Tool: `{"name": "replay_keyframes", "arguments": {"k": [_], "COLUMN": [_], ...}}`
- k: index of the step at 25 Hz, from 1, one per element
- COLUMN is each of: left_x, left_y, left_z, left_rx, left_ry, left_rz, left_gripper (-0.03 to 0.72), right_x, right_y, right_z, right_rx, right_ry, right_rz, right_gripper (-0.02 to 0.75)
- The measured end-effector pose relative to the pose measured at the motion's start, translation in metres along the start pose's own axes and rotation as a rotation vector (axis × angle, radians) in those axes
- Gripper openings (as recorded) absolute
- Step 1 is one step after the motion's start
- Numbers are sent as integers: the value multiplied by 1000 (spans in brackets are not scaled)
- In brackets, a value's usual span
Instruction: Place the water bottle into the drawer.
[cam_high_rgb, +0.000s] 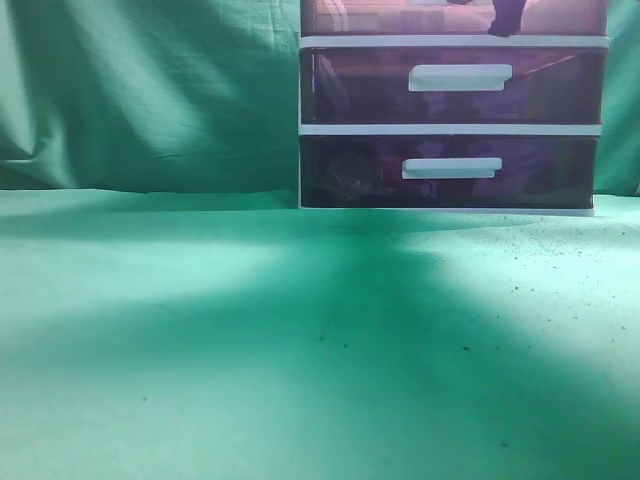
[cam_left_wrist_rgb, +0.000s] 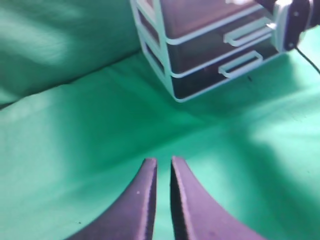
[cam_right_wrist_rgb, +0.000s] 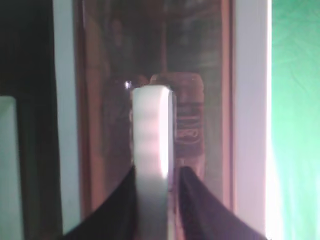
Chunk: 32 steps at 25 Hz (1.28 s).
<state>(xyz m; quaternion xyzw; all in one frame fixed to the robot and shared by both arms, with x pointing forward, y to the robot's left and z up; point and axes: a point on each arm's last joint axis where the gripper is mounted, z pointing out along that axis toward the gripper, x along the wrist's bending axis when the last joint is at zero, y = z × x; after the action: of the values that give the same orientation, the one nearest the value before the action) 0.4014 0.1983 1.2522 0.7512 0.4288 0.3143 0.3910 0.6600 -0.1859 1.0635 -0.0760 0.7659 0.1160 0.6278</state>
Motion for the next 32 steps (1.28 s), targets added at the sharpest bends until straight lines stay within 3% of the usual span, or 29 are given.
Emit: {"name": "replay_keyframes", "arguments": {"k": [3, 6, 12, 16, 20, 24, 26, 29, 32], "left_x": [2, 3, 4, 4, 4, 11, 15, 19, 20], "left_y": [0, 1, 1, 1, 0, -11, -25, -60, -85], "left_z": [0, 0, 0, -1, -16, -57, -76, -94, -103], "left_rx": [-6, -11, -15, -17, -58, -151, -189, -205, -225], "left_ry": [19, 36, 43, 42, -2, -59, -73, -84, -101], "left_rz": [-7, -6, -6, -8, -42, -35, -35, -40, -44], "left_gripper": [73, 73, 73, 73, 73, 73, 73, 73, 73], "right_x": [-4, -1, 4, -9, -37, -61, -67, -74, -80], "right_y": [6, 16, 27, 42, 69, 88, 95, 99, 100], "right_z": [-3, -9, -32, -60, -106, -164, -192, -231, -269], "right_rx": [-12, -33, -53, -74, -135, -280, -359, -433, -476], "right_ry": [-11, 9, 37, 13, 28, 220, 344, 488, 589], "right_rz": [7, 9, 37, 156, 475, 832, 924, 1013, 1093], "right_gripper": [363, 465, 475, 475, 475, 475, 353, 111, 0]}}
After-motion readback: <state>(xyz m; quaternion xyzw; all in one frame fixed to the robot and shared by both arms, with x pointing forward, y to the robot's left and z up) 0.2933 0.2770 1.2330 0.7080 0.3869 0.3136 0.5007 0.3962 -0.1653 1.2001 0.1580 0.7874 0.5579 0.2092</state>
